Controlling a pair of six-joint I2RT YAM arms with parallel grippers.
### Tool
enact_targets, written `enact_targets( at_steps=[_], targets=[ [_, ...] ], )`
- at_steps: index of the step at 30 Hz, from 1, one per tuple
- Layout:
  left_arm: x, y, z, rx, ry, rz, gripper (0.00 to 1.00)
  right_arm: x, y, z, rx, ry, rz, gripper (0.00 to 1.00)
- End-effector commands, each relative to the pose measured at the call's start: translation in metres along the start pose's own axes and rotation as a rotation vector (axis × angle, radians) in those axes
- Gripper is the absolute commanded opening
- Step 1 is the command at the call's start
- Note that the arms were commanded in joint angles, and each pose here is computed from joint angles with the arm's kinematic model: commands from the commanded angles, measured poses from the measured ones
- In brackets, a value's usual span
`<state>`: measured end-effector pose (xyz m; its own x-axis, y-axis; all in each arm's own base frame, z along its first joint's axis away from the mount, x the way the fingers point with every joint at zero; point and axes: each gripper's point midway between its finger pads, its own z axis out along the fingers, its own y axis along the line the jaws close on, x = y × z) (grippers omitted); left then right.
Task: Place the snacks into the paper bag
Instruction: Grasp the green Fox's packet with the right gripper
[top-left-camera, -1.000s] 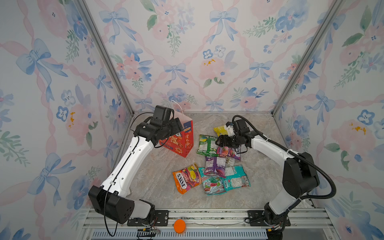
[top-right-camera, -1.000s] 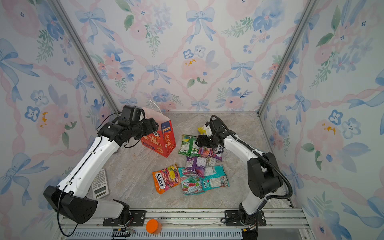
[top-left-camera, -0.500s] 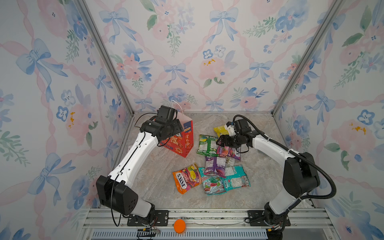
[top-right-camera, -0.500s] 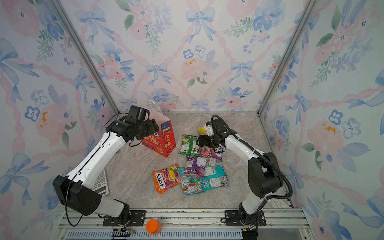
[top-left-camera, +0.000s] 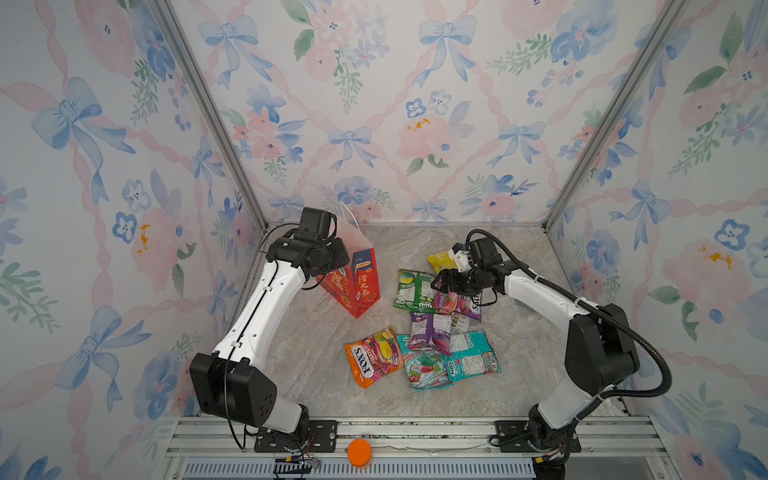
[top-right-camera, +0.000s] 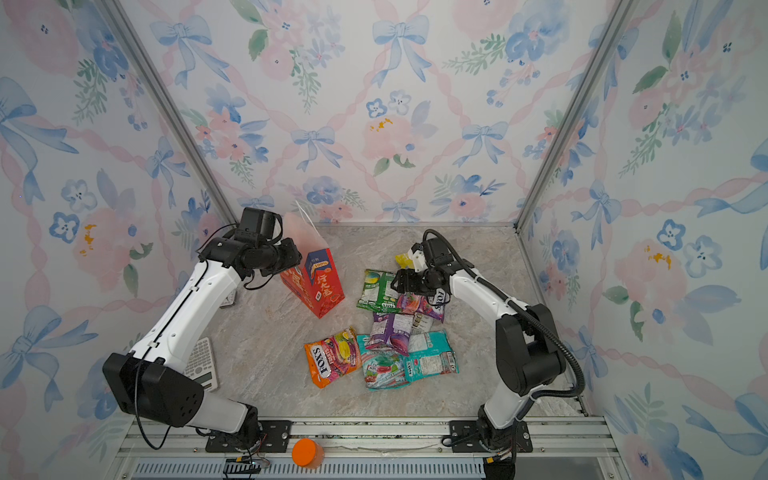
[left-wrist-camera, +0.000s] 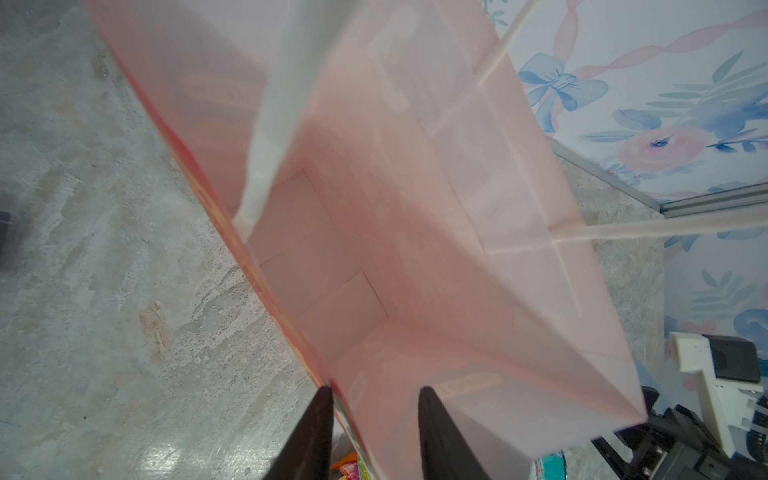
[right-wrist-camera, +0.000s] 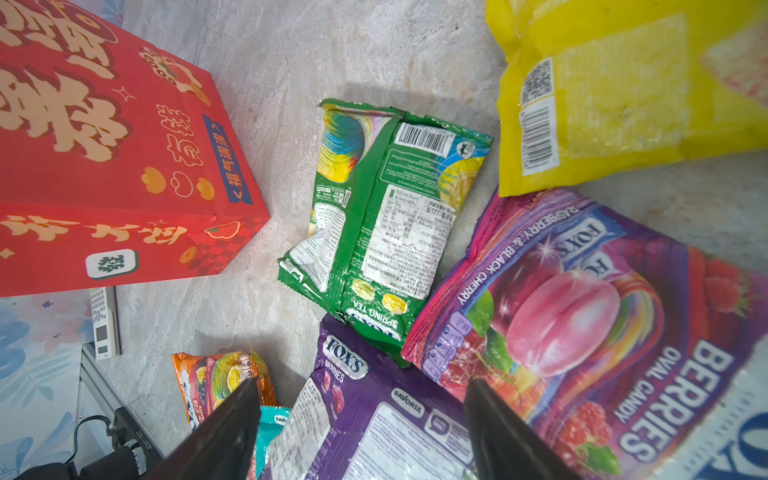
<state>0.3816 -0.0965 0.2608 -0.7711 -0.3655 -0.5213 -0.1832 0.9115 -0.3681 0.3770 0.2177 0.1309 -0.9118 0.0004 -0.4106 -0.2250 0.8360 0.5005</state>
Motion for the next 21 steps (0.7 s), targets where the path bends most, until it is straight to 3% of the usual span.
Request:
enact_targets(
  at_steps=[1,7,15,21],
  targets=[
    [0.004,-0.003,-0.004,0.023,0.07,0.109,0.34,0.0,0.006,0.006,-0.022,0.013,0.021,0.8],
    [-0.006,0.015,-0.015,-0.043,0.065,0.166,0.37,0.003,0.005,0.014,-0.024,0.018,0.07,0.79],
    [-0.011,0.032,-0.011,-0.102,0.058,0.168,0.62,-0.001,0.005,0.043,0.008,0.034,0.108,0.75],
    [-0.012,0.021,-0.005,-0.057,0.075,0.144,0.69,-0.005,-0.002,0.064,0.039,0.04,0.131,0.73]
  ],
)
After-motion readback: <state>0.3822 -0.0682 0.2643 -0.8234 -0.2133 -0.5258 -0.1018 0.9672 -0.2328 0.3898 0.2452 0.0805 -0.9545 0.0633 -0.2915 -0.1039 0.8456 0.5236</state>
